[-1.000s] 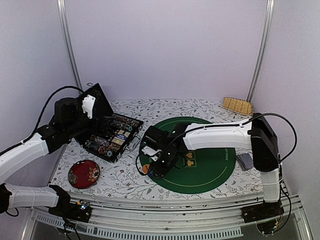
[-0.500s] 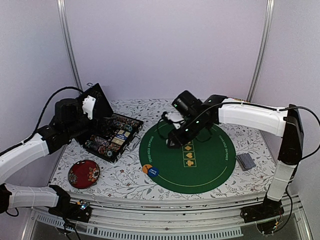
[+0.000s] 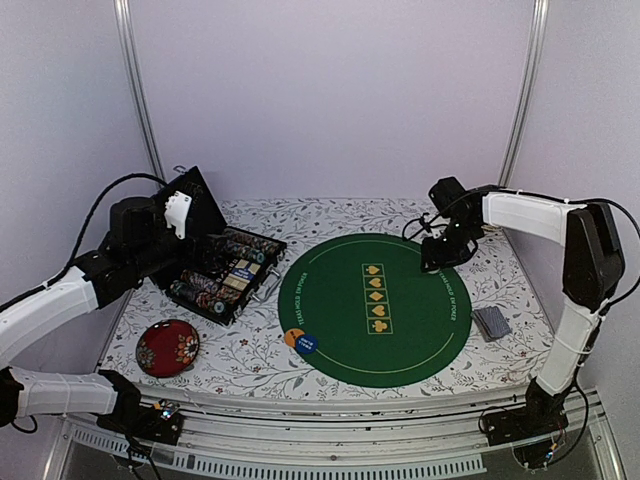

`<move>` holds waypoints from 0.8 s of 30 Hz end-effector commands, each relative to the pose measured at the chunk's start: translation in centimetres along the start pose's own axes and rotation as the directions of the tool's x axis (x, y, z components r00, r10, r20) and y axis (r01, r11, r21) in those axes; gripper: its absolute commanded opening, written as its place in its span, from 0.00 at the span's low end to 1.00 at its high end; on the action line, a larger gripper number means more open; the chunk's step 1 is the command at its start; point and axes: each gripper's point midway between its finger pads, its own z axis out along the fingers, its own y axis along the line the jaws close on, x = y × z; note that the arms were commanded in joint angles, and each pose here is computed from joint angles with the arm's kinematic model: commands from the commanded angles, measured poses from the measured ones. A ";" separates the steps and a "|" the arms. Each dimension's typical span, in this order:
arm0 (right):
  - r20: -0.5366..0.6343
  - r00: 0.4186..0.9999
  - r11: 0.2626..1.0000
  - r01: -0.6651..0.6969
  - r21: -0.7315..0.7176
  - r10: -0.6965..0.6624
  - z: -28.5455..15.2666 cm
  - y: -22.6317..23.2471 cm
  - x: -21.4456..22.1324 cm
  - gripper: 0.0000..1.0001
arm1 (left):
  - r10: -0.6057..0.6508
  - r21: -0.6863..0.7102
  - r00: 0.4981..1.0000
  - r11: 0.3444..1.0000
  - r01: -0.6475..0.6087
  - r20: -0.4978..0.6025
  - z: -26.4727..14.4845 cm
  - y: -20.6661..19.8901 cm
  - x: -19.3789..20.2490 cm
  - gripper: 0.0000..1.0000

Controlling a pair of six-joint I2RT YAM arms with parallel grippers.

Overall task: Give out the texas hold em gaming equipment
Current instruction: Place the dealer button in the dealer area.

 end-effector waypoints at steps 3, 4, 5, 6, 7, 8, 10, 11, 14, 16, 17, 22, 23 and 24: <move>-0.101 0.995 0.997 0.005 0.082 0.003 3.1 -3.6 1.4 0.04 | 0.014 0.001 1.000 1.000 -0.014 -0.003 0.2 -0.1 0.4 0.98; -0.113 0.994 0.996 0.006 0.089 0.004 3.4 -3.9 1.6 0.04 | 0.015 0.002 1.000 1.000 -0.015 -0.004 0.2 -0.2 0.4 0.98; -0.125 0.992 0.996 0.005 0.091 0.007 3.8 -4.1 1.9 0.04 | 0.013 0.002 1.000 1.000 -0.013 -0.005 0.2 -0.2 0.4 0.98; -0.136 0.991 0.996 0.003 0.089 0.009 4.1 -4.3 2.2 0.04 | 0.015 0.002 1.000 1.000 -0.015 -0.006 0.2 -0.2 0.5 0.98; -0.145 0.989 0.996 0.001 0.086 0.011 4.4 -4.4 2.4 0.04 | 0.015 0.004 1.000 1.000 -0.015 -0.006 0.2 -0.2 0.5 0.98; -0.155 0.988 0.997 -0.003 0.081 0.016 4.7 -4.5 2.6 0.04 | 0.014 0.006 1.000 1.000 -0.014 -0.006 0.3 -0.2 0.5 0.98; -0.171 0.985 0.998 -0.006 0.065 0.017 5.3 -4.4 3.0 0.04 | 0.015 0.008 1.000 1.000 -0.015 -0.008 0.3 -0.3 0.5 0.98; -0.178 0.984 0.998 -0.007 0.063 0.018 5.5 -4.4 3.1 0.04 | 0.015 0.009 1.000 1.000 -0.015 -0.008 0.3 -0.3 0.5 0.98; -0.209 0.978 0.998 -0.006 0.068 0.020 6.4 -4.6 3.7 0.10 | 0.016 0.008 1.000 1.000 -0.016 -0.007 0.3 -0.3 0.5 0.98; -0.229 0.973 0.997 -0.002 0.081 0.020 6.7 -4.8 4.2 0.13 | 0.018 0.008 1.000 1.000 -0.018 -0.008 0.3 -0.3 0.5 0.98; -0.236 0.972 0.996 0.002 0.088 0.019 6.8 -4.9 4.3 0.14 | 0.018 0.006 1.000 1.000 -0.018 -0.009 0.3 -0.2 0.6 0.98; -0.260 0.965 0.996 -0.004 0.090 0.028 7.1 -5.0 5.1 0.14 | 0.017 0.005 1.000 1.000 -0.017 -0.008 0.3 -0.2 0.5 0.98; -0.268 0.963 0.996 -0.007 0.092 0.031 7.0 -5.0 5.4 0.14 | 0.019 0.005 1.000 1.000 -0.019 -0.008 0.3 -0.2 0.5 0.98; -0.271 0.962 0.996 -0.012 0.093 0.037 6.9 -5.0 5.5 0.14 | 0.021 0.004 1.000 1.000 -0.021 -0.008 0.3 -0.2 0.5 0.98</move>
